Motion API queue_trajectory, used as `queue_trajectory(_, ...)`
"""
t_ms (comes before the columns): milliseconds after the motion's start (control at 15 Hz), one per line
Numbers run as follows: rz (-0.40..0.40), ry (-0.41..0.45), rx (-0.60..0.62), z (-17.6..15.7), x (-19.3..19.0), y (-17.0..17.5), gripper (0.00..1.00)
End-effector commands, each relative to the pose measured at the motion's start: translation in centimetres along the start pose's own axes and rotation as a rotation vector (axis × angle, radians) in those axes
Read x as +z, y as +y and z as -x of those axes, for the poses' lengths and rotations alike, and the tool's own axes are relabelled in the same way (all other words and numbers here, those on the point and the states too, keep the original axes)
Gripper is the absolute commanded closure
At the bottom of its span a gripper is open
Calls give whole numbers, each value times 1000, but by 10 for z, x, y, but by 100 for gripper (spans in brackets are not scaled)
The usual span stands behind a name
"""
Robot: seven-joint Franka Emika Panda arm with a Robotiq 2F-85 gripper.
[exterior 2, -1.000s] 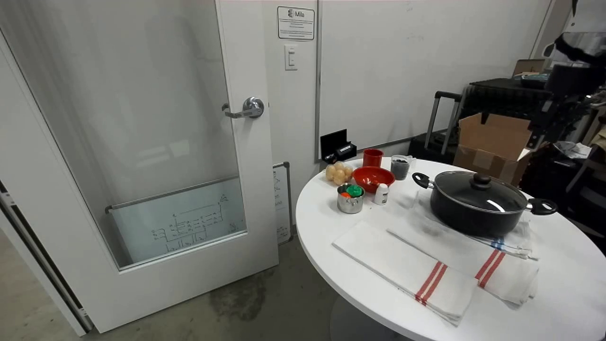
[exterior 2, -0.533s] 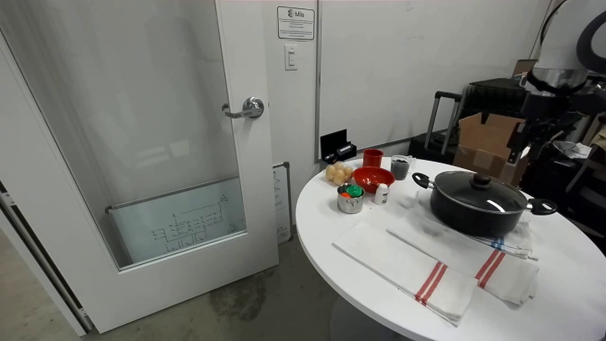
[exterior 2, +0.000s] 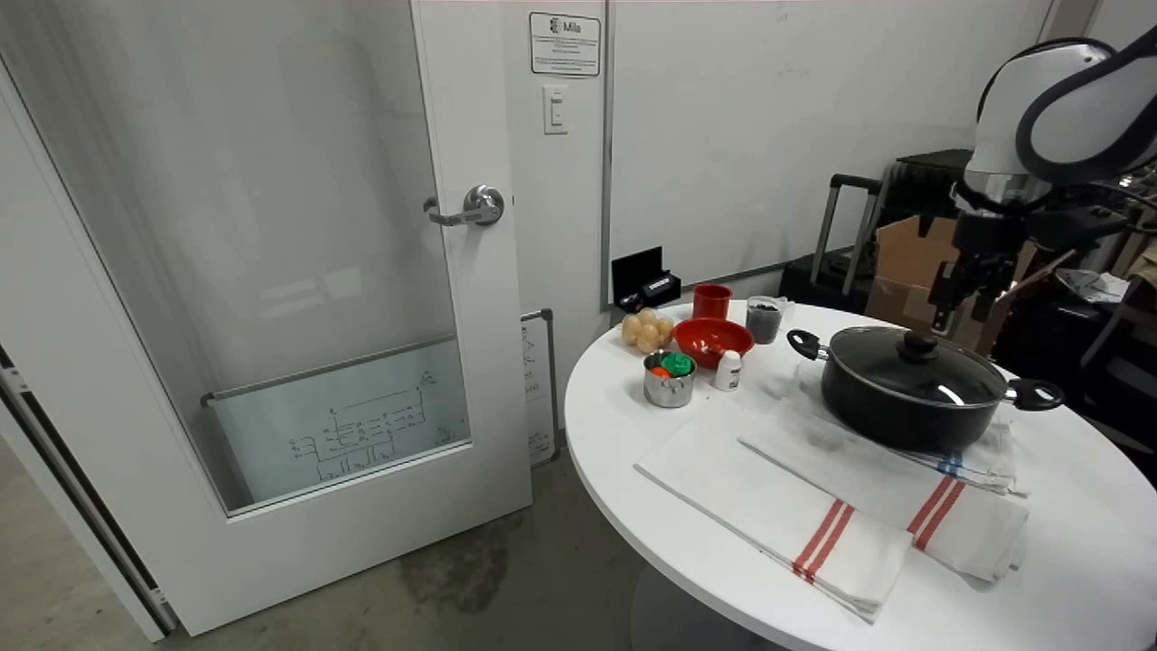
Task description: Remove the lid from the pot.
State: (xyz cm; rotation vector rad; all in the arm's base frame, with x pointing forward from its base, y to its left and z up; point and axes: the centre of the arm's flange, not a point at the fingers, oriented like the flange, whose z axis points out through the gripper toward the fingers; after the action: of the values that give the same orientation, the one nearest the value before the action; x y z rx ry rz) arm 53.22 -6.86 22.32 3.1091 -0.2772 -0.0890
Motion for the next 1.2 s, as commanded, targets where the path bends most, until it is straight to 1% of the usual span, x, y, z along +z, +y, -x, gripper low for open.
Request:
queue_trajectory(0,-14,-10,11,-30,17,12,0)
queue_trajectory(533,-14,-21,34,-50,40,24,0)
queue_trajectory(1067,-11,-26,40,-59,50,28,1)
queue_trajectory(1133,-12,-25,40,-59,50,28,25)
